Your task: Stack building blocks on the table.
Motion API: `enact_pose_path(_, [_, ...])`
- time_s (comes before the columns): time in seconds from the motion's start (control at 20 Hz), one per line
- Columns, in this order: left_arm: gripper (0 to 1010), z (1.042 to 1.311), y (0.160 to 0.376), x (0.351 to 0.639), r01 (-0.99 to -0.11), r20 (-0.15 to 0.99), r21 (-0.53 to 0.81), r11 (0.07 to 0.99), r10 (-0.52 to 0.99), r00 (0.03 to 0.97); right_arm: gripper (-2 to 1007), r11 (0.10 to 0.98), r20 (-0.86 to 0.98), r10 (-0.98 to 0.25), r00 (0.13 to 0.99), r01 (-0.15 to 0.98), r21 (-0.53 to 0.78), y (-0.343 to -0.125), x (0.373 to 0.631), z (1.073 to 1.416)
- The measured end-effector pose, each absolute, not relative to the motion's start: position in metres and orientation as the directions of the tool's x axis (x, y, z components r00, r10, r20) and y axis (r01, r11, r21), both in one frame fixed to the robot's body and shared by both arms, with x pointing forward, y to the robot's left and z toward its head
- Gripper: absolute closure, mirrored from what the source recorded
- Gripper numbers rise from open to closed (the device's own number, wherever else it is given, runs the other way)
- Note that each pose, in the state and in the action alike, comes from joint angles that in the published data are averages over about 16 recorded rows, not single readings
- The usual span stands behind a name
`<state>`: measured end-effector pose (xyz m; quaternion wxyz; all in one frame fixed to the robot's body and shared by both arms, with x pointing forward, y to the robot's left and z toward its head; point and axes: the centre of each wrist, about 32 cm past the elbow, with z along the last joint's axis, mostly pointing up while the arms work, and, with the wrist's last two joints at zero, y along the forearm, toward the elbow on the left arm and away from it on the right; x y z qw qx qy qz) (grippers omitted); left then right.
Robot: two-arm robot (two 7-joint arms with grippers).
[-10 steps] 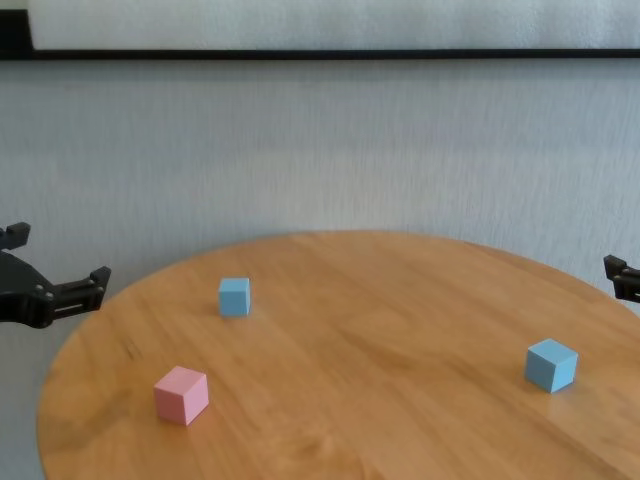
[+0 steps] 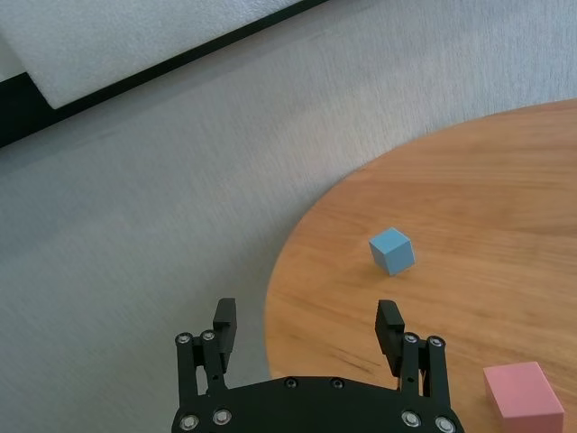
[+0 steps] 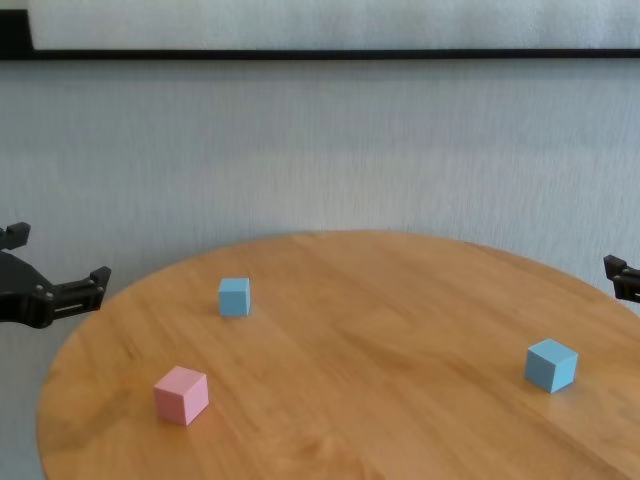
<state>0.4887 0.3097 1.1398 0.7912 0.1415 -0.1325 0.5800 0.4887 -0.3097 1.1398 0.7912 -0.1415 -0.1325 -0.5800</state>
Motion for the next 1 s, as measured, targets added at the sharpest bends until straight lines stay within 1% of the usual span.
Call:
enact_pose_path(0.85, [9,1.1399,0.3096,0.4886,-0.955,0.374,0.07,0.287,0.88,0.292,0,0.287,0.374,-0.88,0.292,0.955,-0.07,-0.3097,0.4886,1.1398])
enact_pose_path(1.0, [9,1.1434,0.3083,0.4877,-0.955,0.387,0.077,0.288,0.874,0.295,0,0.287,0.374,-0.88,0.292,0.955,-0.07,-0.3097,0.4886,1.1398])
